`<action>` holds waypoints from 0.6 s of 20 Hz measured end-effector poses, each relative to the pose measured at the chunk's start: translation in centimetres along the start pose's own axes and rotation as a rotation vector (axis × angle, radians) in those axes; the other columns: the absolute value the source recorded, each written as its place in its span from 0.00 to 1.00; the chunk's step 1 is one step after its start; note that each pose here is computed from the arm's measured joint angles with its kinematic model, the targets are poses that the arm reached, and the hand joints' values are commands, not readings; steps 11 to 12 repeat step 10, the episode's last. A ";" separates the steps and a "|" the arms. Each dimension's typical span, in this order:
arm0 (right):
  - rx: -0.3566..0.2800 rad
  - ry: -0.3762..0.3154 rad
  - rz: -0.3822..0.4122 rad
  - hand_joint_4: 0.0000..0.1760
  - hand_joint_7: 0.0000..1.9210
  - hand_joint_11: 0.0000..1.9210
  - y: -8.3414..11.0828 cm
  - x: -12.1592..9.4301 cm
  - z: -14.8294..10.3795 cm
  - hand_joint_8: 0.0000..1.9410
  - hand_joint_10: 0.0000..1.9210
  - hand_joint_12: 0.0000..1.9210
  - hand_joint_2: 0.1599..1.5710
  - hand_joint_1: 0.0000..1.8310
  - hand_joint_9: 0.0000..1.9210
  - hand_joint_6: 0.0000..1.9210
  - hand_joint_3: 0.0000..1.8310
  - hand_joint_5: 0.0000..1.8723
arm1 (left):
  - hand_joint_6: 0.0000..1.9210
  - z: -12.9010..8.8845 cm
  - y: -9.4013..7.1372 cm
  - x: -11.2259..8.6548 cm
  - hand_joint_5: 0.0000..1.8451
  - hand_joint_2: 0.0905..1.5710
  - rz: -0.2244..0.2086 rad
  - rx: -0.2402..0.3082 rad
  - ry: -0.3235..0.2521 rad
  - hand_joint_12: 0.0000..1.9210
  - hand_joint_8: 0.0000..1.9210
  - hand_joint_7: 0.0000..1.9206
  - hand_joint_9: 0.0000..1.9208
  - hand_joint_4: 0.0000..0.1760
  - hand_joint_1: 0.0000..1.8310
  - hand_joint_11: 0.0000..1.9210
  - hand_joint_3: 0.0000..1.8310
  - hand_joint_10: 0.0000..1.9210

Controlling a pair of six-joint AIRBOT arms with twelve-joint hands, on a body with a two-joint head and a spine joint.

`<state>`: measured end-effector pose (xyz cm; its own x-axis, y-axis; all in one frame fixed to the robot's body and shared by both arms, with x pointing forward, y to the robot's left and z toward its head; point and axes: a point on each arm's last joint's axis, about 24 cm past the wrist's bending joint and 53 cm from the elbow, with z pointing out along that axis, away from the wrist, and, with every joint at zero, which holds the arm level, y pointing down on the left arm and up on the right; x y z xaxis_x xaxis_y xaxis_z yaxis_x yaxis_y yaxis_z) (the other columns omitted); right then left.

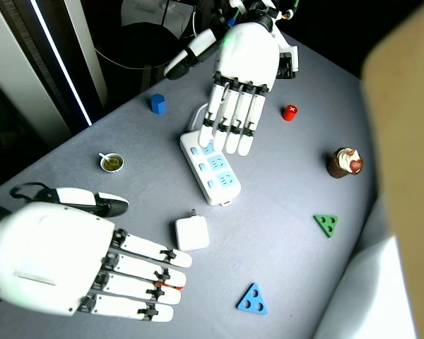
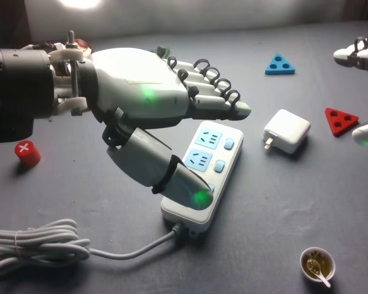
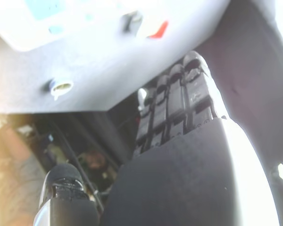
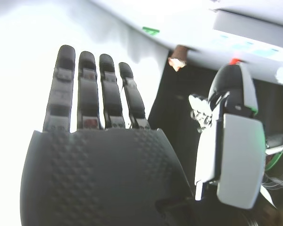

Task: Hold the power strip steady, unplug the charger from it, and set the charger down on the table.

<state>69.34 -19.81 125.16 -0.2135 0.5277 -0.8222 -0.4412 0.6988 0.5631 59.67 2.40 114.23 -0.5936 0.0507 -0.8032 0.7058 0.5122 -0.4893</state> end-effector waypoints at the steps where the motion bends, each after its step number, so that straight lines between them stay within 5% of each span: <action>1: -0.012 0.007 -0.029 0.00 0.08 0.07 0.2 0.0 -0.1 0.00 0.00 0.08 0.60 0.14 0.08 0.00 0.01 0.06 | 0.00 0.0 -0.2 -0.3 0.03 0.57 0.001 0.004 -0.007 0.00 0.00 0.05 0.04 0.00 0.00 0.05 0.00 0.00; 4: -0.073 0.033 -0.120 0.00 0.09 0.08 1.8 0.8 -0.4 0.01 0.00 0.08 0.60 0.17 0.09 0.01 0.00 0.08 | 0.00 0.1 -0.3 -0.5 0.02 0.57 -0.001 0.005 -0.011 0.00 0.00 0.05 0.04 0.00 0.00 0.05 0.00 0.00; 8: -0.210 -0.015 -0.204 0.00 0.11 0.10 4.6 -0.3 -1.7 0.00 0.00 0.07 0.62 0.16 0.11 0.00 0.00 0.10 | 0.01 0.1 -0.4 -0.4 0.04 0.57 0.002 0.008 -0.008 0.01 0.01 0.06 0.06 0.00 0.00 0.06 0.00 0.01; 12: -0.222 -0.032 -0.208 0.00 0.12 0.11 4.7 -0.8 -1.8 0.01 0.01 0.08 0.62 0.16 0.12 0.01 0.00 0.11 | 0.00 0.1 -0.4 -0.4 0.03 0.57 0.005 0.009 -0.006 0.00 0.00 0.05 0.04 0.00 0.00 0.05 0.00 0.00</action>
